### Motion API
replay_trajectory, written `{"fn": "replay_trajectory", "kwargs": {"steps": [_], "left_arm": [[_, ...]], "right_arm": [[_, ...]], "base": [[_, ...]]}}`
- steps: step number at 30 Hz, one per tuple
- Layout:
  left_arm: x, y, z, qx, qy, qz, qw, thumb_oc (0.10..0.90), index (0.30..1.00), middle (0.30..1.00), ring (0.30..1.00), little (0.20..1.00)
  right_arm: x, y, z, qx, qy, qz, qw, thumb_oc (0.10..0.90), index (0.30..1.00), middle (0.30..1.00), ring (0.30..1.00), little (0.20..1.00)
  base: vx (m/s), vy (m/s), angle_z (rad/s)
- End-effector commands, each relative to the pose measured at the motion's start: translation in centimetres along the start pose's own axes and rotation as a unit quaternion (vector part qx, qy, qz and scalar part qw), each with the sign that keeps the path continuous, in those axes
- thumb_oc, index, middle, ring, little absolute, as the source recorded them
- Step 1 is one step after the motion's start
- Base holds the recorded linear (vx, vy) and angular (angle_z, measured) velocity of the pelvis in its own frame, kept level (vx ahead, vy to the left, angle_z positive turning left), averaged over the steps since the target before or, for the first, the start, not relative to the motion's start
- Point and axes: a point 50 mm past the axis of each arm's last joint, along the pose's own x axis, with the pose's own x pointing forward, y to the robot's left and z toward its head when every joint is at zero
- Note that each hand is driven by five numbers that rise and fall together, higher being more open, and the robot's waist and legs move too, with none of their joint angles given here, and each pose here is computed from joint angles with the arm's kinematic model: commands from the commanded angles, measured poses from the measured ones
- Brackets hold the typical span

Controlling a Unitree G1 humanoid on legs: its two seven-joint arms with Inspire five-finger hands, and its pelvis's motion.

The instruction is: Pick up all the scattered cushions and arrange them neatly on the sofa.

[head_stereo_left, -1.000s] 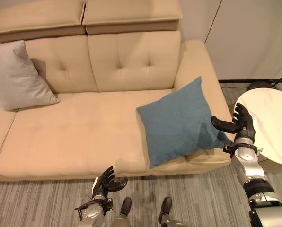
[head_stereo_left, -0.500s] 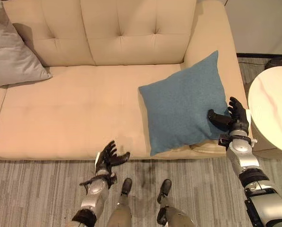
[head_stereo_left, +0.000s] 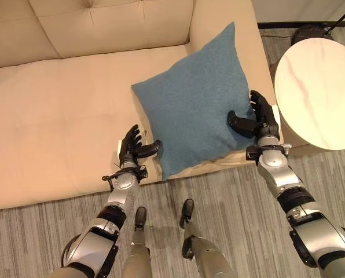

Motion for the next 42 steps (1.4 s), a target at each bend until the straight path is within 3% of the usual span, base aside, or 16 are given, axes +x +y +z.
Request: {"fn": "replay_trajectory", "kwargs": {"steps": [1,7,8,9,10,11,26,32,42], "left_arm": [[1.2,-1.7,4.3,-0.003,-0.082,-0.026,0.996,0.800,0.900,0.900,0.900,0.900],[0.8,-5.0,6.0,-0.039,-0.105,-0.074,0.991,0.800,0.900,0.900,0.900,0.900],[0.4,-6.2,6.6,-0.055,-0.118,-0.097,0.987,0.599,0.599,0.599,0.599,0.599],[0.3,-6.6,6.9,-0.058,-0.123,-0.104,0.985,0.516,0.474,0.474,0.474,0.474],[0.3,-6.5,6.9,-0.058,-0.123,-0.104,0.985,0.400,0.300,0.300,0.300,0.300],[0.1,-6.9,7.2,-0.062,-0.129,-0.113,0.983,0.400,0.300,0.300,0.300,0.300],[-2.3,-5.2,7.4,-0.081,-0.187,-0.138,0.969,0.400,0.300,0.300,0.300,0.300],[-4.8,-3.0,5.2,-0.096,-0.183,-0.136,0.969,0.400,0.300,0.300,0.300,0.300],[-8.8,1.3,2.3,-0.127,-0.169,-0.114,0.971,0.400,0.300,0.300,0.300,0.300]], "right_arm": [[0.9,3.4,5.9,0.039,-0.115,0.041,0.992,0.800,0.900,0.900,0.900,0.900],[0.8,5.2,7.1,0.051,-0.132,0.057,0.988,0.800,0.900,0.900,0.900,0.900],[0.8,5.4,7.0,0.049,-0.131,0.059,0.988,0.698,0.747,0.747,0.747,0.747],[0.6,5.6,6.9,0.051,-0.129,0.061,0.988,0.552,0.528,0.528,0.528,0.528],[0.6,5.6,6.9,0.051,-0.129,0.061,0.988,0.436,0.354,0.354,0.354,0.354],[0.5,5.8,6.7,0.053,-0.128,0.064,0.988,0.400,0.300,0.300,0.300,0.300],[-3.7,4.8,2.1,0.085,-0.105,0.075,0.988,0.400,0.300,0.300,0.300,0.300],[-7.5,5.6,0.5,0.132,-0.098,0.106,0.981,0.400,0.300,0.300,0.300,0.300],[-11.5,4.7,-0.2,0.130,-0.106,0.145,0.975,0.400,0.300,0.300,0.300,0.300]], "base": [[0.00,-0.006,-0.18],[0.00,-0.009,-0.15],[0.02,-0.006,-0.05],[0.00,0.000,0.00],[0.00,0.000,0.00],[0.00,0.000,0.00],[0.00,-0.003,0.05],[0.04,0.000,0.06],[0.03,-0.006,0.20]]}}
